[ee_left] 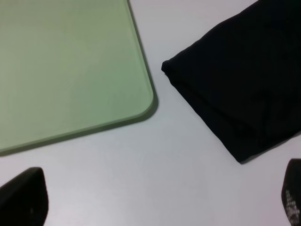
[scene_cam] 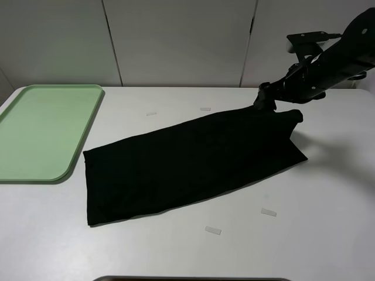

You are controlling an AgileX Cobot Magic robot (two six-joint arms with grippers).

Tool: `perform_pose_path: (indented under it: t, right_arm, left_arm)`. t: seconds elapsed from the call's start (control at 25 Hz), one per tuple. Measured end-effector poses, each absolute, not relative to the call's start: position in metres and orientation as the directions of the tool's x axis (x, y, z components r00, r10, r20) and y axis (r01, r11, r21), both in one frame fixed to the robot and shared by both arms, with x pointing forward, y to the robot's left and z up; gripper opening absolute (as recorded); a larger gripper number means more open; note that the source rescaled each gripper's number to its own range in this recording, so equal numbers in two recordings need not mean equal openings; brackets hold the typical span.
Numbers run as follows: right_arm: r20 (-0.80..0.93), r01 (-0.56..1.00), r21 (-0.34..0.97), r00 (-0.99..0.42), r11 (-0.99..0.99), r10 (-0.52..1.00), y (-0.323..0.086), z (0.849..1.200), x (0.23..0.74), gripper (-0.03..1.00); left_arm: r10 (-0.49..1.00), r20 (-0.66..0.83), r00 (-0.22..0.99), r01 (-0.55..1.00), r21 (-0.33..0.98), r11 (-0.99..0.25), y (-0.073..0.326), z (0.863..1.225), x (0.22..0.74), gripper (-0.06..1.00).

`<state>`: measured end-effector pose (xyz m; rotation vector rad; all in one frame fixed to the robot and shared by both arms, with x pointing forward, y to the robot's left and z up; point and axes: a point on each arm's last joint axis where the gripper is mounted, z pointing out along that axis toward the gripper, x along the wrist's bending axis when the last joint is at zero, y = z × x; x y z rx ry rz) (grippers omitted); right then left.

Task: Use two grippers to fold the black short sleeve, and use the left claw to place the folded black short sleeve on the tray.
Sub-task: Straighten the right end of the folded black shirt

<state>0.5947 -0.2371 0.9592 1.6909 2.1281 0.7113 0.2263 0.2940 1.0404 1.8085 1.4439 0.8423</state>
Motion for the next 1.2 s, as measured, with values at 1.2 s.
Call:
perform_pose_path:
  t: [1.2]
  right_arm:
    - [0.335,0.747,0.416,0.404,-0.519,0.851,-0.282,0.955,0.633,1.0]
  left_arm:
    - [0.98,0.078,0.181,0.552,0.817,-0.167,0.294,1.04,0.226,1.0]
